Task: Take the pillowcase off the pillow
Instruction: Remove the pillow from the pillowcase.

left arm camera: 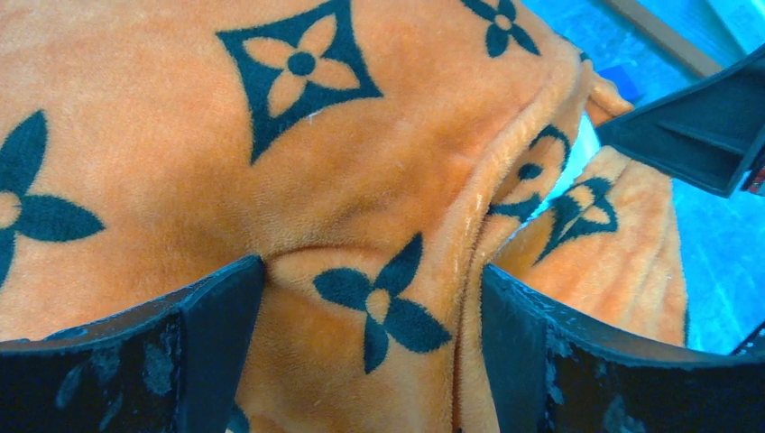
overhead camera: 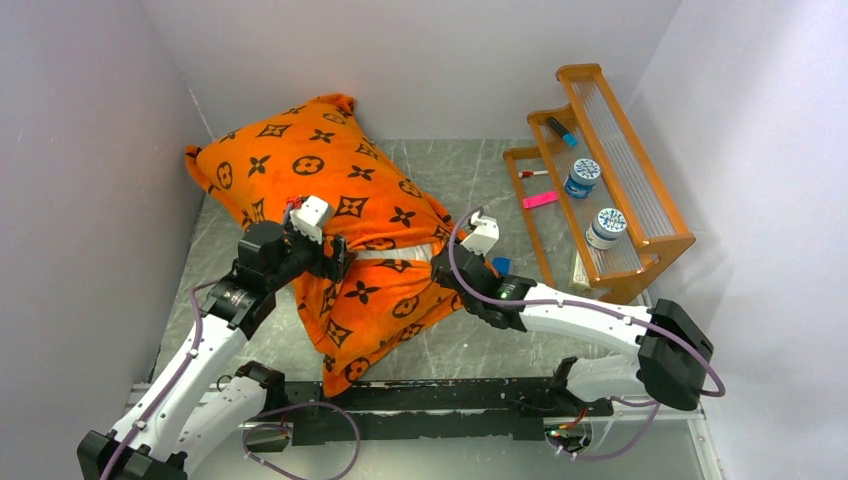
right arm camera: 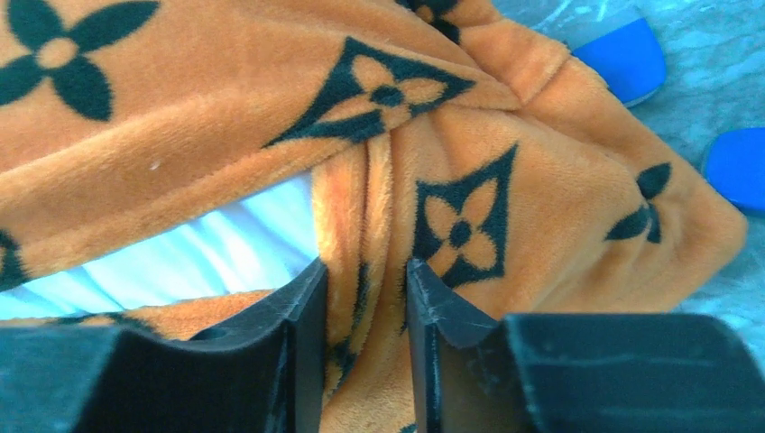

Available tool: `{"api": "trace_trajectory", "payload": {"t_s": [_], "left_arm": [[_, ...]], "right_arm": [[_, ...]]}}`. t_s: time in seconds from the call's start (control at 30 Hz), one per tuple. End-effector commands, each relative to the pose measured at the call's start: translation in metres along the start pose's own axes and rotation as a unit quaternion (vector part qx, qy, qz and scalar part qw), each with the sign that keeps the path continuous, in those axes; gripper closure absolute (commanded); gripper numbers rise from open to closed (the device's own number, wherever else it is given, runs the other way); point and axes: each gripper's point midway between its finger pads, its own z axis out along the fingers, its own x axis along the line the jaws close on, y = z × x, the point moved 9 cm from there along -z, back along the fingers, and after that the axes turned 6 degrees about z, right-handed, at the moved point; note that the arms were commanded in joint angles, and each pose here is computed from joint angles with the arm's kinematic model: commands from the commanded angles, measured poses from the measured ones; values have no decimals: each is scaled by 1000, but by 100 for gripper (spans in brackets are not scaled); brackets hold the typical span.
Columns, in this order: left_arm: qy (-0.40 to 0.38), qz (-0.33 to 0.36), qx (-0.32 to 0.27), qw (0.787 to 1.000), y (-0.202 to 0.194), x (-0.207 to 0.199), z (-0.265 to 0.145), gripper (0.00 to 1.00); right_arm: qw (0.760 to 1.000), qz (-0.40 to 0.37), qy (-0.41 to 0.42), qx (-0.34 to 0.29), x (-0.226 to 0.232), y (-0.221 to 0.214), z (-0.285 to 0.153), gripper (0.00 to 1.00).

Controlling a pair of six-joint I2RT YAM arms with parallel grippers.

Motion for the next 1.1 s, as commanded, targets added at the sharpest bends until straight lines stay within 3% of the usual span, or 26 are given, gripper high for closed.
{"api": "trace_trajectory", "payload": {"t_s": [0.0, 0.3, 0.53, 0.87, 1.07], "left_arm": [[-59, -19, -31, 998, 11, -12, 0, 10], [-172, -83, -30, 981, 48, -30, 1, 4], [-172, -137, -15, 975, 64, -32, 5, 7], [-118, -151, 40, 981, 89, -85, 14, 12], [-96, -144, 83, 981, 78, -127, 32, 15]], "right_arm": [[997, -73, -21, 10, -43, -17, 0, 69], [994, -35, 102, -15, -27, -14, -6, 87], [990, -20, 138, -10, -33, -23, -7, 99], [989, -16, 149, -5, -37, -28, -8, 100], [988, -15, 153, 5, -37, -32, -7, 100]]}}
